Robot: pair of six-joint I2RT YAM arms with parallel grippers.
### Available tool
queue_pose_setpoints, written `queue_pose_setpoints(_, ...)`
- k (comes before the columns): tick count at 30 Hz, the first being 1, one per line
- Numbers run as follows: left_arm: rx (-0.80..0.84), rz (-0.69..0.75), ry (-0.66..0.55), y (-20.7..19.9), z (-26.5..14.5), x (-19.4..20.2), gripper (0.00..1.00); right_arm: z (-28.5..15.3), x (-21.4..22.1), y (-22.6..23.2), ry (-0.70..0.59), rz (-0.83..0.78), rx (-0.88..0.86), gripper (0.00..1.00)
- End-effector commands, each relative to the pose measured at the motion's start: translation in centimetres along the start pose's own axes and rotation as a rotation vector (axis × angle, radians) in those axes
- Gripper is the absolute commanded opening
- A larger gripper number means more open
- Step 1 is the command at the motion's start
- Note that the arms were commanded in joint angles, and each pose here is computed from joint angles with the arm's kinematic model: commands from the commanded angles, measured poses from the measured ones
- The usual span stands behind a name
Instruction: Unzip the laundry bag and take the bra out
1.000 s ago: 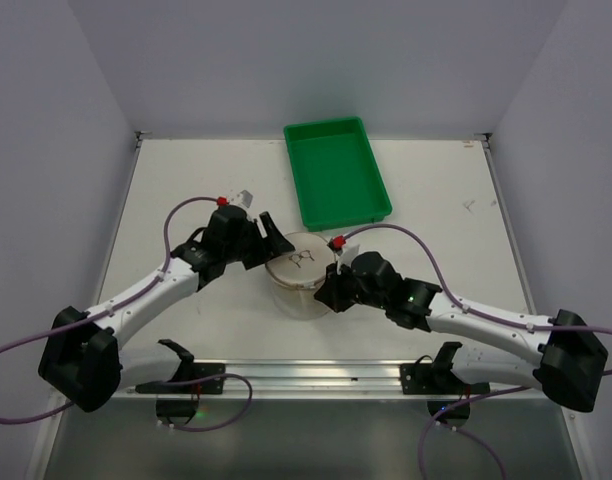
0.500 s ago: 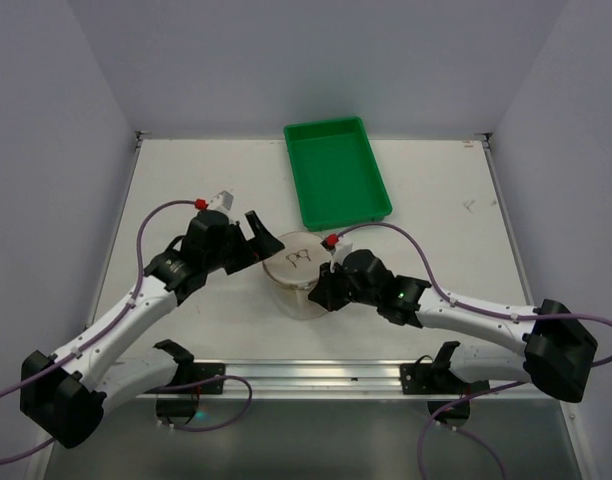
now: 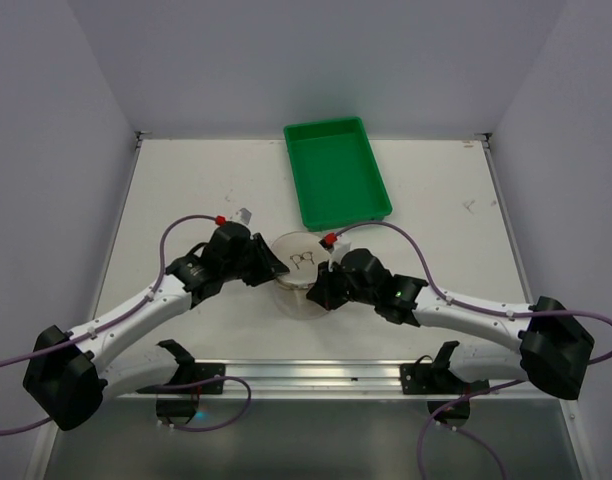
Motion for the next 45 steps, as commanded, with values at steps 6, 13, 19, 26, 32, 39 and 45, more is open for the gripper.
queue_pose_setpoints(6, 0.026, 0.045, -0.07, -1.6, -0.2, -1.4, 0.0, -2.3, -2.0, -2.2, -0.091, -0.033, 0.114, 0.0)
queue_pose_setpoints(13, 0.007, 0.17, 0.026, 0.2, -0.3, -1.2, 0.0, -5.6, -1.1, -8.5, -0.145, 0.05, 0.257, 0.0)
queue_pose_setpoints(19, 0.041, 0.361, 0.128, 0.1, -0.7, -1.1, 0.0, -5.7, -2.1, -8.3, -0.143, -0.026, 0.21, 0.0)
queue_pose_setpoints(26, -0.013, 0.467, 0.082, -1.3, 0.4, -4.8, 0.17, -4.3, -2.8, -2.4, -0.127, -0.197, -0.038, 0.0)
queue_pose_setpoints(32, 0.024, 0.425, 0.041, -4.8, 2.6, -7.8, 0.44, -2.1, -3.7, 2.2, -0.146, -0.085, -0.196, 0.0)
queue_pose_setpoints(39, -0.066, 0.239, -0.054, -2.8, 0.6, -7.7, 1.0, 0.6, -5.1, 2.2, -0.176, -0.024, -0.141, 0.0)
queue_pose_setpoints(45, -0.092, 0.081, -0.174, -0.3, -3.3, -6.8, 1.0, 1.4, -6.1, 2.1, -0.192, -0.013, -0.11, 0.0)
Point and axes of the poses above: each gripper's point midway between its finger pads, its own z axis out along the fingers, its own y axis along the line the jaws close on, x = y × z, the point moved 3 cm from there along -z, back along the fingers, and after that the axes turned 11 degrees about -z, right-handed, at the moved point
